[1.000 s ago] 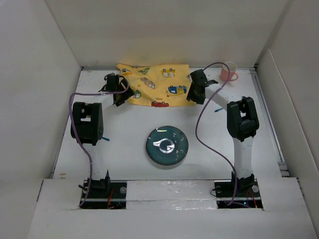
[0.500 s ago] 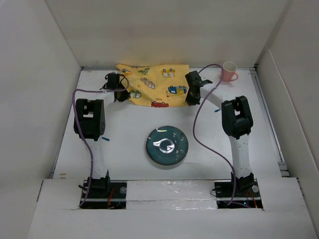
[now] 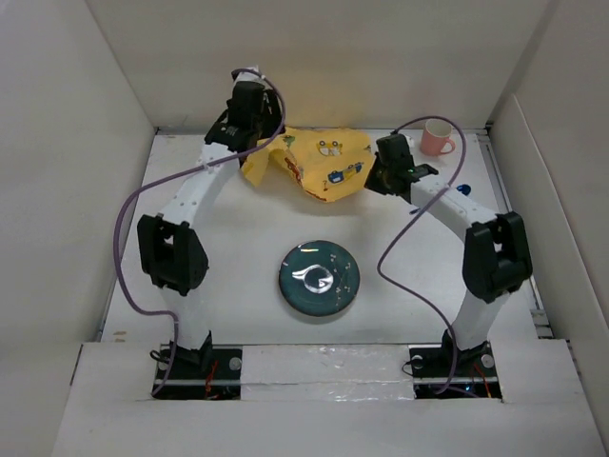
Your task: Set the dinner table for one person
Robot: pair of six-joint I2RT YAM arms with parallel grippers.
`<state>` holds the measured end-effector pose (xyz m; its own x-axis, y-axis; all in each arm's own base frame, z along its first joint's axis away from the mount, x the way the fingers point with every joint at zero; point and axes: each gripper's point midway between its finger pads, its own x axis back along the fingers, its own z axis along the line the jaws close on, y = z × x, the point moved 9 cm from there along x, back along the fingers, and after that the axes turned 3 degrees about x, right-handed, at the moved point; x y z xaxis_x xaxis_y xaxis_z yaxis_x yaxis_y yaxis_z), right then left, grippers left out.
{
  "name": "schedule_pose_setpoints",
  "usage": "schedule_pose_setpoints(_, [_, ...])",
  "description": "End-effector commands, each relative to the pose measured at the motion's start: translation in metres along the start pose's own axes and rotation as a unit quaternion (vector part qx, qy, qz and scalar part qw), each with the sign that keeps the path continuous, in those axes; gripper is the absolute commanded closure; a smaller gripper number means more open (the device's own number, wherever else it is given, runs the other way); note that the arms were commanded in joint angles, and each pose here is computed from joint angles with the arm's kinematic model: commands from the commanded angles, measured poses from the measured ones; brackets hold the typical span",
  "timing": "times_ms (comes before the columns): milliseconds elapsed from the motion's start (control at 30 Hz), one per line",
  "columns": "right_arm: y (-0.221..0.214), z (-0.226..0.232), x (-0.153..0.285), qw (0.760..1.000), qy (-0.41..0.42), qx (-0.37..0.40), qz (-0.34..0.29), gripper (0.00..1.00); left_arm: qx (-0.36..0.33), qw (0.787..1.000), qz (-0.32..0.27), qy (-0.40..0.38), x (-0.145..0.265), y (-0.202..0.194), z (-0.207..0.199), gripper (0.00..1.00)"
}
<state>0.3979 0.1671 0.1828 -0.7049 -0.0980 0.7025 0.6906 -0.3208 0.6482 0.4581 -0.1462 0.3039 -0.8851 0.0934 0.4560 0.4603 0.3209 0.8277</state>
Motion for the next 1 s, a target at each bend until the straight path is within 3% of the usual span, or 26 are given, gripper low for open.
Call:
schedule_pose_setpoints(0, [0.013,-0.005,0.031,0.997,0.017,-0.004,-0.069,1.0,-0.119,0.987,0.028,0.102,0.039,-0.022,0.009,0.34])
schedule_pose_setpoints(33, [0.006,-0.015,0.032,0.998,0.008,-0.008,-0.059,1.0,-0.161,0.974,0.04,0.154,0.043,-0.04,0.015,0.24])
schedule_pose_setpoints(100, [-0.005,-0.023,0.032,0.999,-0.001,-0.007,-0.045,1.0,-0.178,0.964,0.053,0.192,0.045,-0.057,0.026,0.18])
schedule_pose_setpoints(167, [-0.011,-0.031,0.031,0.999,-0.012,-0.013,-0.041,1.0,-0.153,0.964,0.071,0.205,0.051,-0.075,0.044,0.14])
schedule_pose_setpoints(233, [-0.019,-0.036,0.03,0.999,-0.023,-0.014,-0.031,1.0,-0.104,0.979,0.082,0.155,0.06,-0.081,0.05,0.17])
schedule_pose_setpoints(267, [-0.02,-0.042,0.029,0.999,-0.034,-0.017,-0.024,1.0,-0.081,0.979,0.105,0.156,0.058,-0.098,0.069,0.22])
schedule_pose_setpoints(333, [-0.019,-0.048,0.026,0.998,-0.051,-0.017,-0.023,1.0,-0.02,0.988,0.097,0.122,0.061,-0.102,0.075,0.33])
schedule_pose_setpoints(400, [-0.016,-0.051,0.025,0.998,-0.053,-0.015,-0.021,1.0,0.022,0.985,0.109,0.133,0.056,-0.116,0.097,0.47])
schedule_pose_setpoints(433, [-0.011,-0.053,0.024,0.998,-0.053,-0.019,-0.028,1.0,0.033,0.984,0.108,0.136,0.055,-0.118,0.103,0.5])
schedule_pose_setpoints(633, [-0.003,-0.048,0.021,0.999,-0.031,-0.01,-0.02,1.0,0.125,0.971,0.122,0.165,0.028,-0.133,0.149,0.39])
schedule_pose_setpoints(800, [-0.008,-0.049,0.022,1.0,-0.015,-0.005,-0.015,1.0,0.168,0.965,0.098,0.174,0.0,-0.121,0.157,0.33])
schedule_pose_setpoints(967, [-0.015,-0.049,0.024,1.0,-0.002,-0.007,-0.009,1.0,0.166,0.957,0.102,0.215,-0.04,-0.118,0.163,0.38])
